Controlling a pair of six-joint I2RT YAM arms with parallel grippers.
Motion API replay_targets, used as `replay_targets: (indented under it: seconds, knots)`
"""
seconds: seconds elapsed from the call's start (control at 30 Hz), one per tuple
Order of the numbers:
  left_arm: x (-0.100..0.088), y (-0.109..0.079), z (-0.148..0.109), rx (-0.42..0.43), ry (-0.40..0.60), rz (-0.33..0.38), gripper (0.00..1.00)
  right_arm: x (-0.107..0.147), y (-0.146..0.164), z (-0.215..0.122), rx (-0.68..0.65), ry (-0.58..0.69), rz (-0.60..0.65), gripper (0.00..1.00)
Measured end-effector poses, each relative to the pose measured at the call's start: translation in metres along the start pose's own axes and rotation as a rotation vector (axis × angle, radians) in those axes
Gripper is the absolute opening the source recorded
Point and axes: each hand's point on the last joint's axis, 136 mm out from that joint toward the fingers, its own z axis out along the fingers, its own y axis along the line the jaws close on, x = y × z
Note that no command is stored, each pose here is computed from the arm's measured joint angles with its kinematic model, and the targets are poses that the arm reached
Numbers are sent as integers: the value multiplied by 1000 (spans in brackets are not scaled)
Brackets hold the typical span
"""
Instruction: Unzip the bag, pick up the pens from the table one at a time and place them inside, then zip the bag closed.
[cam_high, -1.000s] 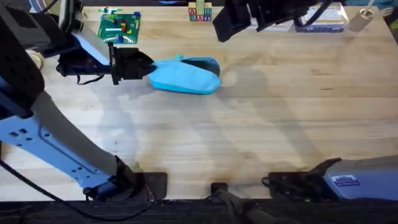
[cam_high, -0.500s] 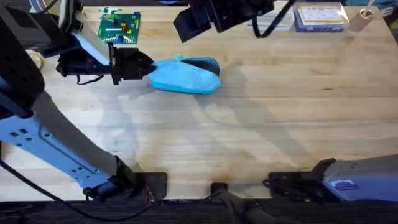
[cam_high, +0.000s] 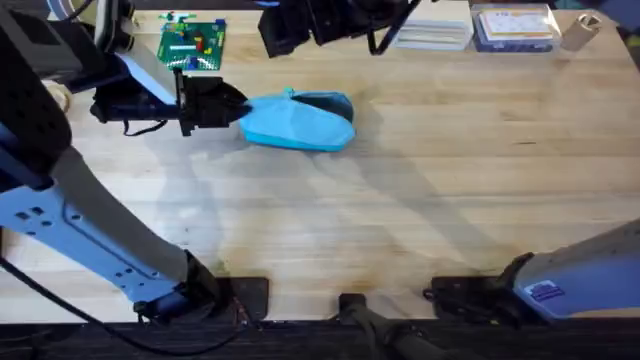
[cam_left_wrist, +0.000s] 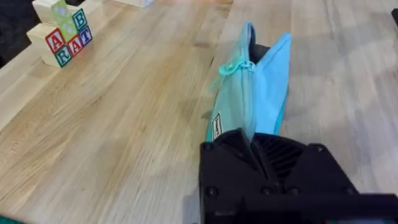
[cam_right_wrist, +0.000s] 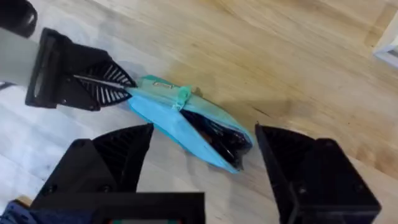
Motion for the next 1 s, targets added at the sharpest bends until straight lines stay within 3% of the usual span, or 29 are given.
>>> replay_targets:
  seconds: [0.47,1.0]
  knots:
    - [0,0,0,0,0,0,42,-8,7,34,1,3,57,996]
    - [0,0,0,0,0,0,42,12,10,91,28,87,103,990]
